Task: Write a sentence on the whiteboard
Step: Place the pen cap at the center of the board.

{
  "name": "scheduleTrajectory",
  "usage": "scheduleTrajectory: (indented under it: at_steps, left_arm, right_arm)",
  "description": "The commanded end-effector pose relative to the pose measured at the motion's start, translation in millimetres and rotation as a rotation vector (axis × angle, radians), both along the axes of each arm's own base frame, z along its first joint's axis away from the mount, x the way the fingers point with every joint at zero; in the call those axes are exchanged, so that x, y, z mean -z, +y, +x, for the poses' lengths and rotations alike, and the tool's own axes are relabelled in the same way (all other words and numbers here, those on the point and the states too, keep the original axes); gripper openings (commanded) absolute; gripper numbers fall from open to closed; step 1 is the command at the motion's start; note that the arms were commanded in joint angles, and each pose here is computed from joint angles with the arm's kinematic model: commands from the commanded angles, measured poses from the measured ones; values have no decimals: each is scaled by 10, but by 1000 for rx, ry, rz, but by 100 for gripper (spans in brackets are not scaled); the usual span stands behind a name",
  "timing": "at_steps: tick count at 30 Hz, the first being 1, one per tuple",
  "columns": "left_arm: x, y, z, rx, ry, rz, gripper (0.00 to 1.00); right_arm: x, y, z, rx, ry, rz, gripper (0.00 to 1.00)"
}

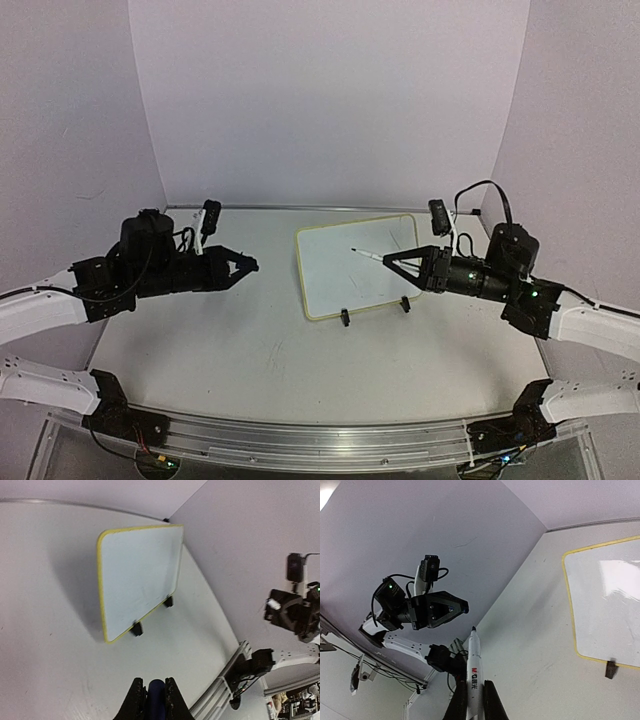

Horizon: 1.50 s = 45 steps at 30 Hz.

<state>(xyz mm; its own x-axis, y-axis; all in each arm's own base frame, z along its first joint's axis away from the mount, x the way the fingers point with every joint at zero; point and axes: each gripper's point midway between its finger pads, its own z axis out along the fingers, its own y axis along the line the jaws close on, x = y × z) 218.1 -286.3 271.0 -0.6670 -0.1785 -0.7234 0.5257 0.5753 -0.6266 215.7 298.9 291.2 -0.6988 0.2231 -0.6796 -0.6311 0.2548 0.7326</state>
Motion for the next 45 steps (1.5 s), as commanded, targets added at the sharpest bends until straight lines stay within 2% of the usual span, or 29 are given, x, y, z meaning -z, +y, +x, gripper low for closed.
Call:
scheduleTrajectory:
  at_steps: [1,5,13,21,25,31,35,38,42,45]
  left_arm:
    - [988,189,60,-89,193,276,0]
    - [1434,153,32,-82,290,343,0]
    - [1896,86,-60,-51,398,383,0]
    - [2166,10,-107,-22,450,447,0]
    - [2243,-10,-111,-9,457,468,4]
    - [2288,-23,-118,-5,469,471,20]
    - [2263,4,-114,-15,463,474,35]
    - [2254,23,-121,-18,463,478,42]
    - [2183,134,-91,-63,452,511,70]
    - [2088,179,-80,-80,437,514,80]
  right_arm:
    - [165,-265,147,169,-16,-170,0]
    - [236,-305,147,188,-10,-184,0]
    - [413,-265,198,184,24,-220,0]
    - [519,-233,231,182,44,-244,0]
    - [589,-233,247,188,61,-256,0]
    - [662,-232,247,188,75,-269,0]
    - [696,-228,252,191,79,-276,0]
    - [686,-231,250,197,71,-276,0]
    - [653,-235,253,204,65,-271,0]
    - [639,-231,258,207,68,-260,0]
